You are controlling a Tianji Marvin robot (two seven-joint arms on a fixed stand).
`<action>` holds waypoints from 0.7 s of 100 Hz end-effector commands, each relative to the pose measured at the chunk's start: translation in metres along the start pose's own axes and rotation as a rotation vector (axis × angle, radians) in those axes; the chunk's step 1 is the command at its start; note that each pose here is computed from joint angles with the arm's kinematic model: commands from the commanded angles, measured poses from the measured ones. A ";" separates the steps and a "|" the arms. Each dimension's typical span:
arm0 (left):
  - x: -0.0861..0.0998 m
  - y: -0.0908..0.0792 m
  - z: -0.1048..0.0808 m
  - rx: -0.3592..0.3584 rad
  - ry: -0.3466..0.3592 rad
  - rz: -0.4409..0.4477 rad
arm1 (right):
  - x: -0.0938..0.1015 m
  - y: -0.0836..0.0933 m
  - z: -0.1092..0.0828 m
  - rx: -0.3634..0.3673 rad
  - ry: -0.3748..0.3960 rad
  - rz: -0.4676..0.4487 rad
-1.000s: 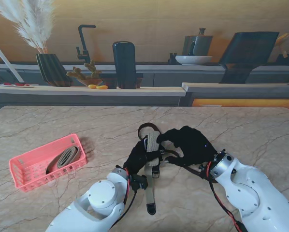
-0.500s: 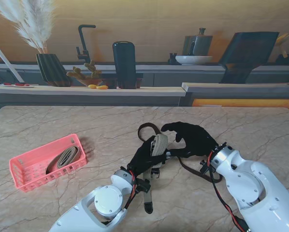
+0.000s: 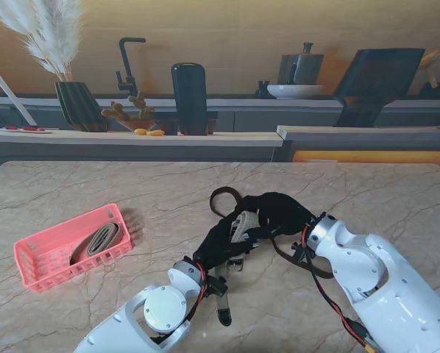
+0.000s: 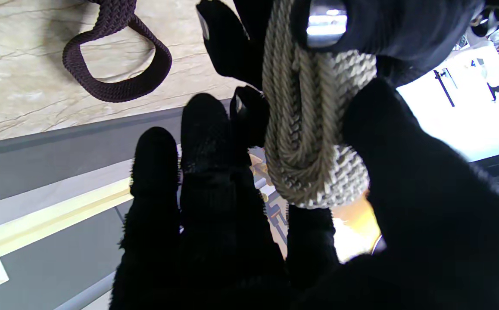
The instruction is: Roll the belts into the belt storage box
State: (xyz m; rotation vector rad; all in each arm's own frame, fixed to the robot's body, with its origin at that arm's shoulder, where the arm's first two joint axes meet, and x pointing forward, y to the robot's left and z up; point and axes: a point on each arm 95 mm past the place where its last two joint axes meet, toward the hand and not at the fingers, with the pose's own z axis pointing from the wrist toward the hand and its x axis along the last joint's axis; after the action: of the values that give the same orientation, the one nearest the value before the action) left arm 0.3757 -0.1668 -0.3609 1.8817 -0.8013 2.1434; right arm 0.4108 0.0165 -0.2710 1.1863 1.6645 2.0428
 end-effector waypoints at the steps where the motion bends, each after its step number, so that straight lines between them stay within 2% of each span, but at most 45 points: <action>1: 0.008 0.001 0.004 0.014 0.017 -0.007 | 0.009 -0.014 0.003 0.008 0.027 0.020; 14: 0.008 0.002 0.005 0.034 0.005 -0.031 | 0.010 -0.014 0.004 -0.009 0.038 0.028; 30: 0.006 0.001 0.005 0.034 -0.011 -0.038 | 0.012 -0.009 0.002 -0.083 0.039 0.039; 52: 0.002 0.001 0.007 0.010 -0.044 -0.047 | 0.013 0.007 -0.006 -0.193 0.013 -0.018; 70: 0.000 0.001 0.007 -0.017 -0.059 -0.050 | 0.011 0.018 -0.009 -0.229 0.004 -0.072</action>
State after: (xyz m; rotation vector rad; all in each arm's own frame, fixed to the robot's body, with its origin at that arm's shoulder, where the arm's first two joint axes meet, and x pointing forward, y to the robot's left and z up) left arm 0.3836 -0.1724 -0.3558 1.9252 -0.7577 2.0806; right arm 0.4006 0.0111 -0.2623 1.0707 1.4341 2.1045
